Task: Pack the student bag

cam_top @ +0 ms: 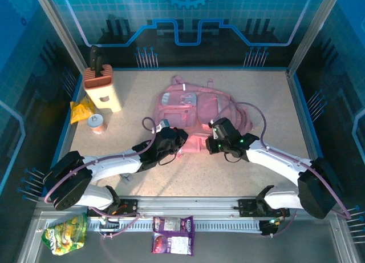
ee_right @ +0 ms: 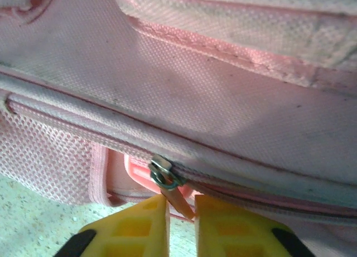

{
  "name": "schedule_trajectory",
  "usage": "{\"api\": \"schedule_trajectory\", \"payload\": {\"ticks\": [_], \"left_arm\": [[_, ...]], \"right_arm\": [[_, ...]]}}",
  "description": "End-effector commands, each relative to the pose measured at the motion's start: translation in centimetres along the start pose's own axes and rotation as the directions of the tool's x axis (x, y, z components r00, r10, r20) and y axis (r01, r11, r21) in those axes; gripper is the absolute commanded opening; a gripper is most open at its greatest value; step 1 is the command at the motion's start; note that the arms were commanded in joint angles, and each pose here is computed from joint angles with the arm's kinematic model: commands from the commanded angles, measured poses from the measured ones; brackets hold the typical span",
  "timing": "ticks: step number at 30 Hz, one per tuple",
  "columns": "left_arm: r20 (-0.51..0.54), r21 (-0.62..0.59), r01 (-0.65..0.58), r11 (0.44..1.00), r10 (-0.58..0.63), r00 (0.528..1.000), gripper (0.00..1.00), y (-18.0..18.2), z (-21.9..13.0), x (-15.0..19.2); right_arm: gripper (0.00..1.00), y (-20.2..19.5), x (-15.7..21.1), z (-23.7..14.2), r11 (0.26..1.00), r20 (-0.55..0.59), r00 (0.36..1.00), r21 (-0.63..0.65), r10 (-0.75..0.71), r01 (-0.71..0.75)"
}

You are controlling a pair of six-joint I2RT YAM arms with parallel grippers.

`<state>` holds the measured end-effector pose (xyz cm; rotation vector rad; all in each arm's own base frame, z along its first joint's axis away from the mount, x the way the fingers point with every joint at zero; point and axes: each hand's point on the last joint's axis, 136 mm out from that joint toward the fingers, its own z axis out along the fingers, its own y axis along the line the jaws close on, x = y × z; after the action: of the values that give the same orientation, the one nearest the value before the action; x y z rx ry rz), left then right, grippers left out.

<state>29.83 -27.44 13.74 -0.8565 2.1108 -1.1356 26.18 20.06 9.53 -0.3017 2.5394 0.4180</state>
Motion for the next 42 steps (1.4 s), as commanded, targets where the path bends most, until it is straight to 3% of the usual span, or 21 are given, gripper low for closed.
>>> {"api": "schedule_trajectory", "payload": {"ticks": [1,9,15,21,24,30,34,42], "left_arm": [[0.062,0.056,-0.017,0.998,0.014,0.998,0.00,-1.9,-0.7,-1.7],[0.043,0.063,-0.013,0.998,0.010,0.999,0.00,-2.2,-0.1,-1.3],[0.042,0.066,-0.016,0.998,0.013,0.999,0.00,-2.4,-0.1,-1.2],[0.045,0.065,-0.016,0.998,0.013,0.999,0.00,-2.3,-0.1,-1.3],[0.042,0.067,-0.015,0.998,0.012,0.999,0.00,-2.4,0.1,-1.2],[0.038,0.075,-0.010,0.997,0.007,0.999,0.00,-2.6,0.2,-1.1],[0.042,0.076,-0.012,0.997,0.009,0.999,0.00,-2.6,0.1,-1.2],[0.056,0.071,-0.023,0.997,0.019,0.998,0.00,-2.5,-0.3,-1.5]], "right_arm": [[0.24,-0.9,0.7,-0.5,1.000,-0.029,1.000,0.025,-0.005,0.006],[0.50,0.6,-1.6,-1.7,0.999,0.029,1.000,-0.033,0.003,-0.002],[0.57,2.0,-1.6,-1.5,0.995,-0.026,0.999,-0.093,0.040,-0.043],[0.46,1.5,-1.7,-1.5,0.999,-0.013,0.999,-0.011,0.050,-0.050],[0.44,2.5,-2.0,-1.6,0.999,0.006,0.999,-0.018,0.038,-0.038],[0.41,1.7,-2.5,-0.6,0.994,-0.013,0.999,0.098,0.051,-0.050],[0.31,1.0,-3.1,0.0,0.987,0.020,0.999,0.154,0.036,-0.039],[0.20,-0.2,-2.3,-0.2,0.980,0.011,1.000,0.201,0.003,-0.005]]}}
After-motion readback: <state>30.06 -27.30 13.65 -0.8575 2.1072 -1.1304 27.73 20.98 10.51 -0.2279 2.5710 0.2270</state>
